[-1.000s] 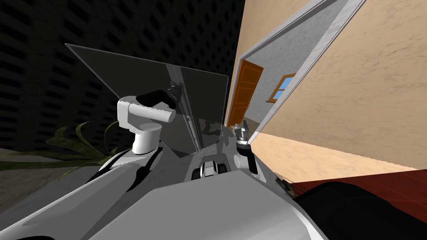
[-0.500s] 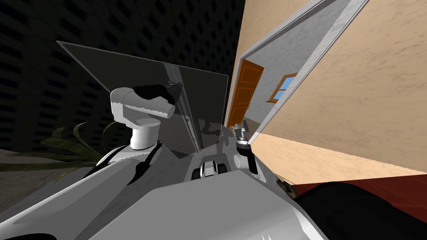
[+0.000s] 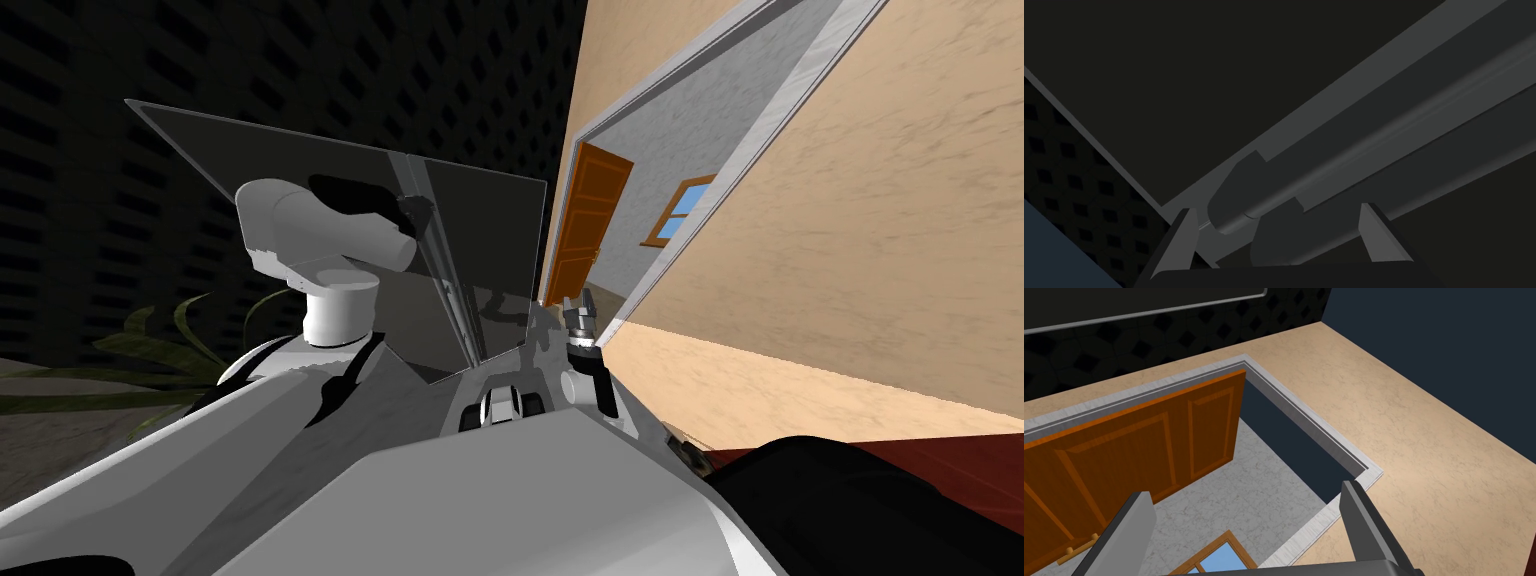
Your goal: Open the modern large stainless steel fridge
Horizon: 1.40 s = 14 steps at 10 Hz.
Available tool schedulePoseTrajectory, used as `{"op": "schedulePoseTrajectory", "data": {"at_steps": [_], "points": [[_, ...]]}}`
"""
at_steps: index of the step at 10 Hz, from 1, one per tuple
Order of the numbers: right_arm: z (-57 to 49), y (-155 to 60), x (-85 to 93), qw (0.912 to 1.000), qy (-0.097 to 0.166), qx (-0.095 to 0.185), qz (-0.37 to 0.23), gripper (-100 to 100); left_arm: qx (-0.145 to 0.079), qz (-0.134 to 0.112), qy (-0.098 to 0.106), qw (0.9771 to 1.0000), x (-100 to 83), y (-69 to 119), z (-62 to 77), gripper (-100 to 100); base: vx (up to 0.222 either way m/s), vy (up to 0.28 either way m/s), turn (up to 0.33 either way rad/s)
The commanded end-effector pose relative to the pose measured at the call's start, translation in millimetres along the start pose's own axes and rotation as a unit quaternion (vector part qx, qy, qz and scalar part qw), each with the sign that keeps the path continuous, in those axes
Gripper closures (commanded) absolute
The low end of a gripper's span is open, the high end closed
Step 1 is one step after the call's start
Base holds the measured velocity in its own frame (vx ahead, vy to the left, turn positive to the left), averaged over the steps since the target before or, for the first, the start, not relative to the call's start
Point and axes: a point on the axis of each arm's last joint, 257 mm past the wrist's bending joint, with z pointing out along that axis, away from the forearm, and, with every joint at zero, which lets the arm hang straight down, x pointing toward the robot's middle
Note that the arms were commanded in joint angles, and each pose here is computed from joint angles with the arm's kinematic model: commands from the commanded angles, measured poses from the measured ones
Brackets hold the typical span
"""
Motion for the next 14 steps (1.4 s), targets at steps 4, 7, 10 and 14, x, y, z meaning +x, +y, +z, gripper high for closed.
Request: {"op": "schedulePoseTrajectory", "data": {"at_steps": [4, 7, 10, 14], "points": [[0.0, 0, 0.0, 1.0000, 0.000, 0.000, 0.000, 0, -0.054, 0.020, -0.008, 0.9983, -17.5, 8.3, -1.6, -100, 0.033, -0.024, 0.010], [0.0, 0, 0.0, 1.0000, 0.000, 0.000, 0.000, 0, -0.097, 0.038, -0.018, 0.9943, -38.0, 12.0, -6.8, -100, 0.043, -0.023, 0.012], [0.0, 0, 0.0, 1.0000, 0.000, 0.000, 0.000, 0, -0.134, 0.050, -0.031, 0.9893, -58.4, 16.8, -14.6, -100, 0.050, -0.032, 0.006], [0.0, 0, 0.0, 1.0000, 0.000, 0.000, 0.000, 0, -0.147, 0.056, -0.034, 0.9870, -63.4, 17.1, -17.2, -100, 0.017, -0.010, -0.003]]}}
